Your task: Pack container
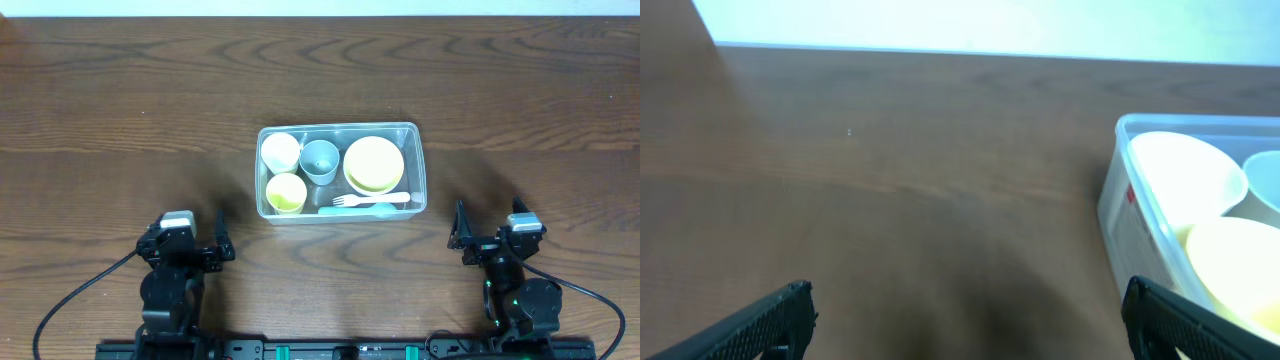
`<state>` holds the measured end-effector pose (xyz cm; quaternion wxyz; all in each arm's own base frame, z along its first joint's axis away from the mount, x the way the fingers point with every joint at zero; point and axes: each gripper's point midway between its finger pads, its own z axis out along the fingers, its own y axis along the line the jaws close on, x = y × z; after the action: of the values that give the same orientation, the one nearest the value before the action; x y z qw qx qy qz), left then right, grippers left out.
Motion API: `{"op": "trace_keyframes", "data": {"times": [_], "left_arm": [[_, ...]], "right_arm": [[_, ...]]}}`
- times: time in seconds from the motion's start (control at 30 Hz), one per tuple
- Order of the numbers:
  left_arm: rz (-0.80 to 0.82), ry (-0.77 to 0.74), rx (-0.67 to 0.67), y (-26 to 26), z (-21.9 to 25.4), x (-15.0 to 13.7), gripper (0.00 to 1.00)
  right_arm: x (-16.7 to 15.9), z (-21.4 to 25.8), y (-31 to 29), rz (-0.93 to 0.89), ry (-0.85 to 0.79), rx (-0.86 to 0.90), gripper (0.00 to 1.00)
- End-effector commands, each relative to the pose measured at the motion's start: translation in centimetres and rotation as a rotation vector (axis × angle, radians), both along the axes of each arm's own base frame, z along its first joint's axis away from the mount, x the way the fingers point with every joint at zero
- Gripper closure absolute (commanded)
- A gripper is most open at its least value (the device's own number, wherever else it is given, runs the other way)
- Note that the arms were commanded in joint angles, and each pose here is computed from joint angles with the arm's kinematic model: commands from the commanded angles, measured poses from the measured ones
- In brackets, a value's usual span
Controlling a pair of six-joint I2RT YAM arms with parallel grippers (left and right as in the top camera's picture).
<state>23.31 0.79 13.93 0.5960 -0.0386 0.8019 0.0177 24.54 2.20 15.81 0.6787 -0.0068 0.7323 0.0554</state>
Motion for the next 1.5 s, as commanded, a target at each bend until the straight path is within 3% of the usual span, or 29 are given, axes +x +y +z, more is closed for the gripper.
{"op": "trace_keyframes", "data": {"times": [0.0,0.57,0.87,1.47], "left_arm": [[0.005,-0.046,0.089,0.6,-0.3,0.4,0.02],[-0.064,-0.158,0.197,-0.1,0.5,1.2,0.02],[-0.066,-0.132,0.125,-0.4,-0.2,1.1,0.02],[-0.066,-0.129,0.125,-0.4,-0.3,1.1,0.02]], "right_arm": [[0.0,-0.1,0.2,0.010,0.002,0.009,0.01],[0.0,-0.1,0.2,0.010,0.002,0.010,0.01],[0.0,-0.1,0.2,0.010,0.002,0.009,0.01],[0.0,-0.1,0.2,0.010,0.002,0.010,0.01]]}}
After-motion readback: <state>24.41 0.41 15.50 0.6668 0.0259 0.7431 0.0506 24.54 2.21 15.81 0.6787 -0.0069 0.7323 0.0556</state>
